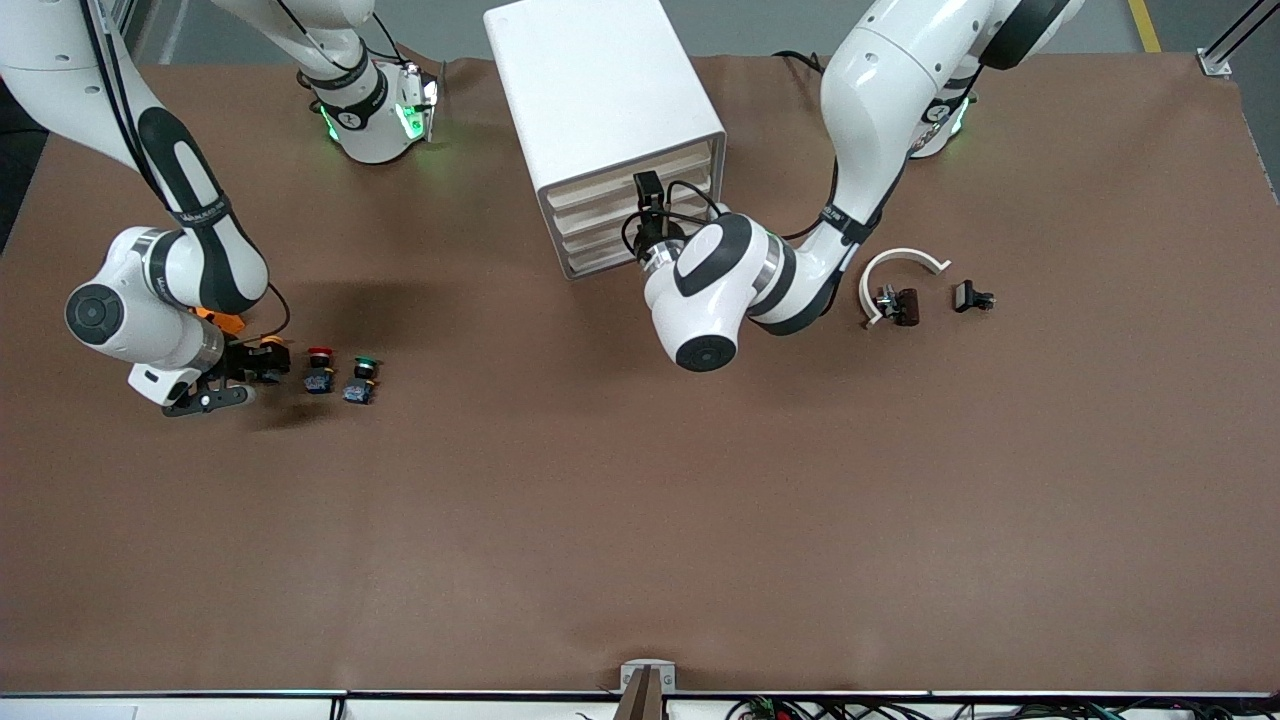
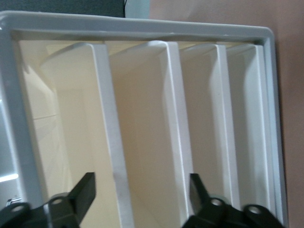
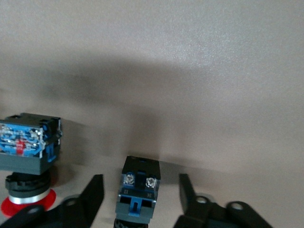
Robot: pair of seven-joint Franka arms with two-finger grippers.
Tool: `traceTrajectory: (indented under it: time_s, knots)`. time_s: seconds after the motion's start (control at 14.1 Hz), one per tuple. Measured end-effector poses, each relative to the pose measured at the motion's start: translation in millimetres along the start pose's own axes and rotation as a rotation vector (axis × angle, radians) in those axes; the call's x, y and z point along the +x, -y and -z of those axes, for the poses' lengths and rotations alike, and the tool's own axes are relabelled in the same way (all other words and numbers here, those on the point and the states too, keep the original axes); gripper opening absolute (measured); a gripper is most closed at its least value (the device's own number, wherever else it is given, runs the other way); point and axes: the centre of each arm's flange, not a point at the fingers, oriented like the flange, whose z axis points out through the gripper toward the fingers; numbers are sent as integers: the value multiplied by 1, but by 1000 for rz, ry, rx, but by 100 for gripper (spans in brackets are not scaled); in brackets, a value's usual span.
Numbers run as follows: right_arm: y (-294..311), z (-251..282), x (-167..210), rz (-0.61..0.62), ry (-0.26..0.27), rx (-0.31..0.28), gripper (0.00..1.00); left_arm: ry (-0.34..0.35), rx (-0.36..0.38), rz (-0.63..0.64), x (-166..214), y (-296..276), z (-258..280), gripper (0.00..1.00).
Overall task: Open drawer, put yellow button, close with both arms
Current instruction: 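Pull the drawer open with the left gripper while the right gripper grasps the yellow button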
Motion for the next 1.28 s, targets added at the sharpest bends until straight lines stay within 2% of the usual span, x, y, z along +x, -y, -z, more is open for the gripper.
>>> traceTrajectory:
  time_s: [0.07,0.14,0.21,0.64,0.71,0.78,0.85,1.0,1.14,1.21,1.28]
  knots:
    - [-2,0,-1,2,1,1,53,6,8,0,0,0,1,85]
    - [-3,-1,-2,3,1,2,41,10,13,-1,0,1,1,80]
    - [-4,-1,-2,3,1,2,33,14,21,-2,0,1,1,70]
    - [-4,4,3,12,-8,-2,33,48,89,1,-6,-5,-12,68]
    - [-4,10,7,16,-8,-2,33,48,97,3,-7,-7,-15,65]
    - [-5,21,13,21,-3,-1,33,45,104,4,-8,-8,-18,56]
    - [-5,36,21,27,12,2,33,40,109,9,-9,-10,-23,56]
    - [0,83,40,44,68,15,33,27,119,25,-11,-13,-33,42]
    - [15,146,60,27,120,17,33,20,131,36,-13,-15,-39,39]
    - [27,176,69,1,130,10,33,18,133,40,-13,-14,-40,39]
    - [42,202,78,-24,130,-1,33,17,139,41,-13,-13,-40,33]
